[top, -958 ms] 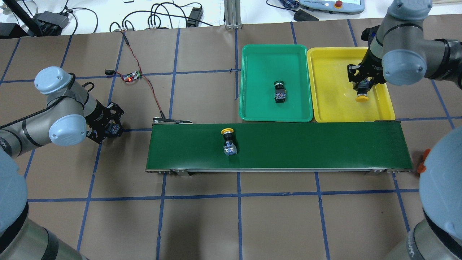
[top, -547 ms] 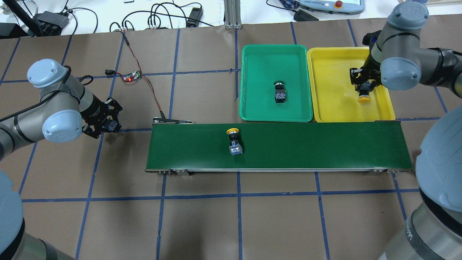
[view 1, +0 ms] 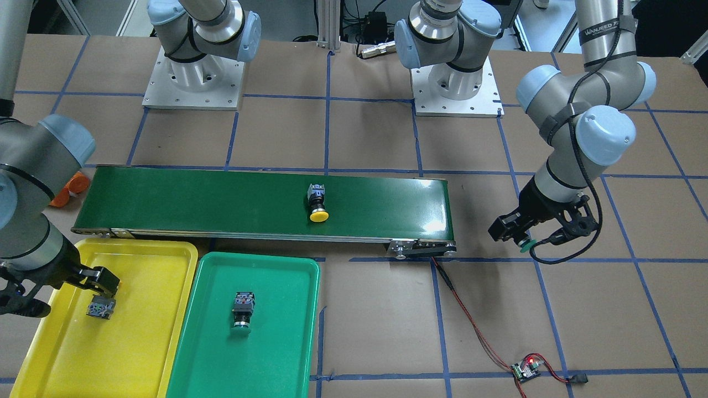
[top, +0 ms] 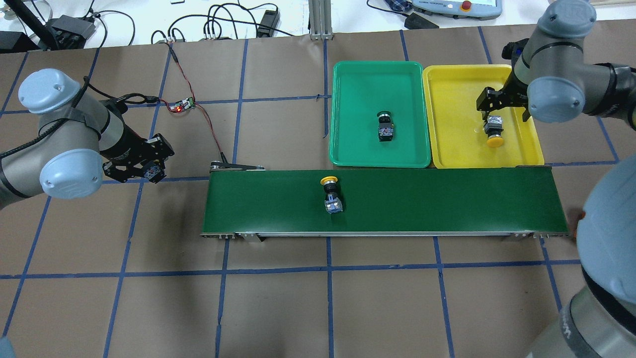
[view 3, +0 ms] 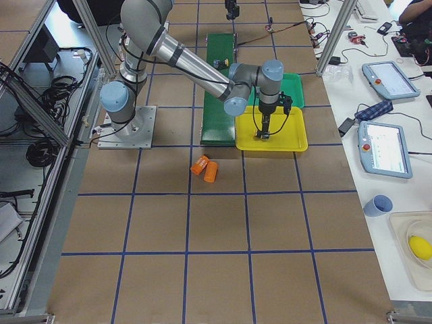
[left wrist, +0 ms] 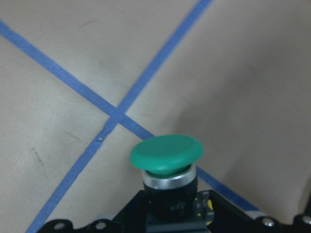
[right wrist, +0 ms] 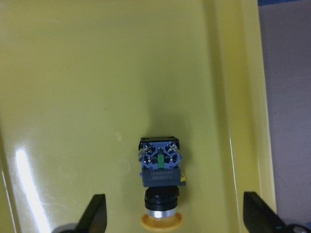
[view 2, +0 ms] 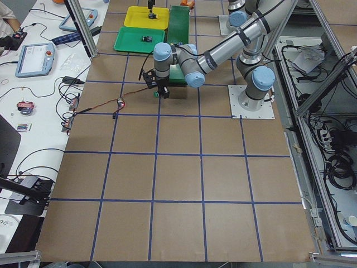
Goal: Sort buttons by color to trays
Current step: 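Release the yellow button in the yellow tray while left lifts the green button, then place the green button on the belt with left while right reaches the belt's yellow button, then carry the yellow button to the yellow tray with right while left rises away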
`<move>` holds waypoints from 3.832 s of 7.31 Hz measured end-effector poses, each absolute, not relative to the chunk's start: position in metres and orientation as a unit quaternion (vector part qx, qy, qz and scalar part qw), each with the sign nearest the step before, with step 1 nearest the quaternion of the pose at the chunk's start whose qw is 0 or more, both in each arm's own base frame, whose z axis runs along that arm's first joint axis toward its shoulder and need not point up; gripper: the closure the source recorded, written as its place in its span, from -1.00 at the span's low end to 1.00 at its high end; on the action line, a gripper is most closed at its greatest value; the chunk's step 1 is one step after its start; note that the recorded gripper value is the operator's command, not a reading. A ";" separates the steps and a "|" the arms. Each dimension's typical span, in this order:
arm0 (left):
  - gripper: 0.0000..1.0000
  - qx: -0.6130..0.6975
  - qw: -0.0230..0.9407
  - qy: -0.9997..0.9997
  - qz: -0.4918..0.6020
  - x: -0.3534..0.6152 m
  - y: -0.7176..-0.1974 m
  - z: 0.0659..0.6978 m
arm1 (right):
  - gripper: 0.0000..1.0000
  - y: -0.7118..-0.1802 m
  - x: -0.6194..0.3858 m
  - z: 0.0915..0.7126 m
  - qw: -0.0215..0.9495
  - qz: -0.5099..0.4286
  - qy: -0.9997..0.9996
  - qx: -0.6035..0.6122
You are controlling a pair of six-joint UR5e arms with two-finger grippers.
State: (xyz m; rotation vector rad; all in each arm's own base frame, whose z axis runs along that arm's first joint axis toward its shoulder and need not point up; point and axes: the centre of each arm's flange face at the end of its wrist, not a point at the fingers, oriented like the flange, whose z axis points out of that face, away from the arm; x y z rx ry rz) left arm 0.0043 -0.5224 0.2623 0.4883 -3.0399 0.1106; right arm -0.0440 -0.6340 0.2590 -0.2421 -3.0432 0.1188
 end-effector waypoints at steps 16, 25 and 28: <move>-1.00 -0.032 0.007 -0.997 0.068 -0.181 -0.456 0.235 | -1.00 -0.481 0.170 0.321 -0.006 -0.038 -0.992 -0.121; -1.00 0.057 0.015 -0.997 0.050 -0.093 -0.458 0.455 | 1.00 -0.485 0.221 0.239 -0.006 -0.086 -0.989 -0.123; -1.00 0.084 0.010 -0.996 0.033 -0.087 -0.484 0.493 | 1.00 -0.490 0.213 0.244 0.002 -0.081 -0.989 -0.122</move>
